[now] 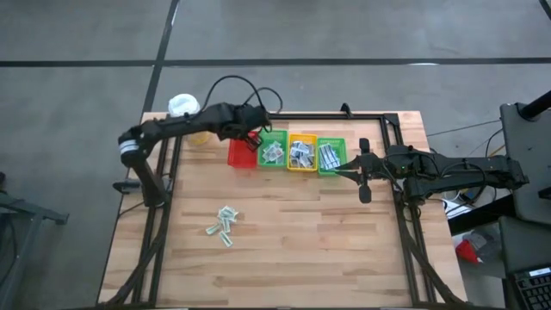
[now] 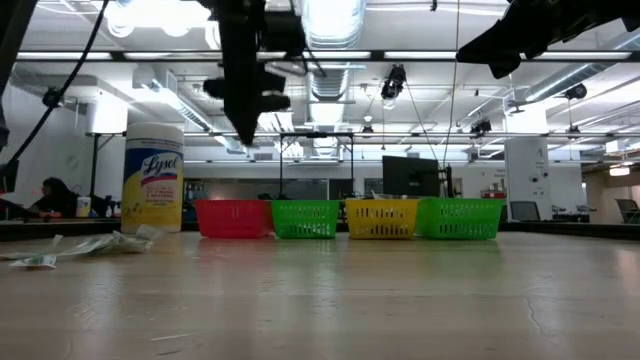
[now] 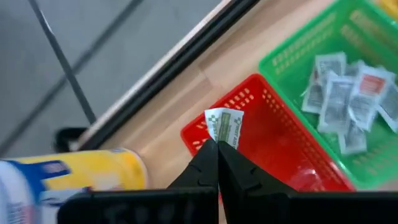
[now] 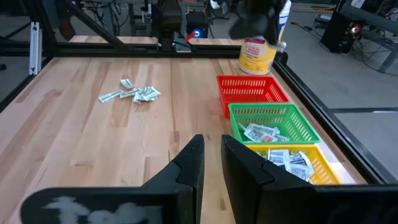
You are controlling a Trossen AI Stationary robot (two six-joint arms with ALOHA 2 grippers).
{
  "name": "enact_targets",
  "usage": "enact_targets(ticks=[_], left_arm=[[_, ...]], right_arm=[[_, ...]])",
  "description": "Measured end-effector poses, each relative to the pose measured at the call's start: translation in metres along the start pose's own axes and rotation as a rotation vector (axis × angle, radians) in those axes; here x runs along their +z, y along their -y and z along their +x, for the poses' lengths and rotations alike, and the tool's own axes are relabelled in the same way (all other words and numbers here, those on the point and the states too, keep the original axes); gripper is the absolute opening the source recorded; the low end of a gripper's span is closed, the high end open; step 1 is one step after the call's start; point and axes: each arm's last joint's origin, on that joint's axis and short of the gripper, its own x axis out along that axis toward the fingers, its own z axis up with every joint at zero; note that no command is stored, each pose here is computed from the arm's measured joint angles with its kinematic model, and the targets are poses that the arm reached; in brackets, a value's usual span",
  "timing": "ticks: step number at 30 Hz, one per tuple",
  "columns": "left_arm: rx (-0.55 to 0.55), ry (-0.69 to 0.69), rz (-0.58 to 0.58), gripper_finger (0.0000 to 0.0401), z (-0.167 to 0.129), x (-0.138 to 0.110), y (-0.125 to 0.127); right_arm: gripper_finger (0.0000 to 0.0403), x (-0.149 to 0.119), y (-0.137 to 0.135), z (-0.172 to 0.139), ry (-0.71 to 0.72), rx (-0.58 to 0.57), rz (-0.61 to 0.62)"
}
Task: Pick & Place First Aid Supplies
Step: Put the green bandage into the red bin
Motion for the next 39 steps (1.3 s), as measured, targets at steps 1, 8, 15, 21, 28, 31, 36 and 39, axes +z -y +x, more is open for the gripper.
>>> enact_targets(ticks=[1, 8, 15, 21, 28, 31, 36, 39], left_arm=[[-0.011, -0.005, -0.03, 0.0, 0.009, 0.0, -0.002], [-0.115, -0.011, -0.191, 0.0, 0.06, -0.011, -0.003], [-0.104, -0.096, -0.258, 0.0, 0.088, -0.041, 0.002], [-0.147, -0.1, -0.321, 0.0, 0.104, -0.057, 0.008], [-0.182, -0.06, -0.374, 0.0, 0.113, -0.062, 0.012], [-0.188, -0.048, -0.38, 0.0, 0.114, -0.062, 0.012], [-0.203, -0.03, -0.394, 0.0, 0.116, -0.062, 0.013], [-0.214, -0.026, -0.398, 0.0, 0.115, -0.061, 0.014]], right_arm=[[0.0052, 0.0, 0.0, 0.0, 0.0, 0.0, 0.001], [0.0052, 0.0, 0.0, 0.0, 0.0, 0.0, 0.002], [0.0052, 0.0, 0.0, 0.0, 0.0, 0.0, 0.0], [0.0052, 0.0, 0.0, 0.0, 0.0, 0.0, 0.001], [0.0052, 0.0, 0.0, 0.0, 0.0, 0.0, 0.0], [0.0052, 0.0, 0.0, 0.0, 0.0, 0.0, 0.002], [0.0052, 0.0, 0.0, 0.0, 0.001, 0.0, 0.002], [0.0052, 0.0, 0.0, 0.0, 0.001, 0.0, 0.0]])
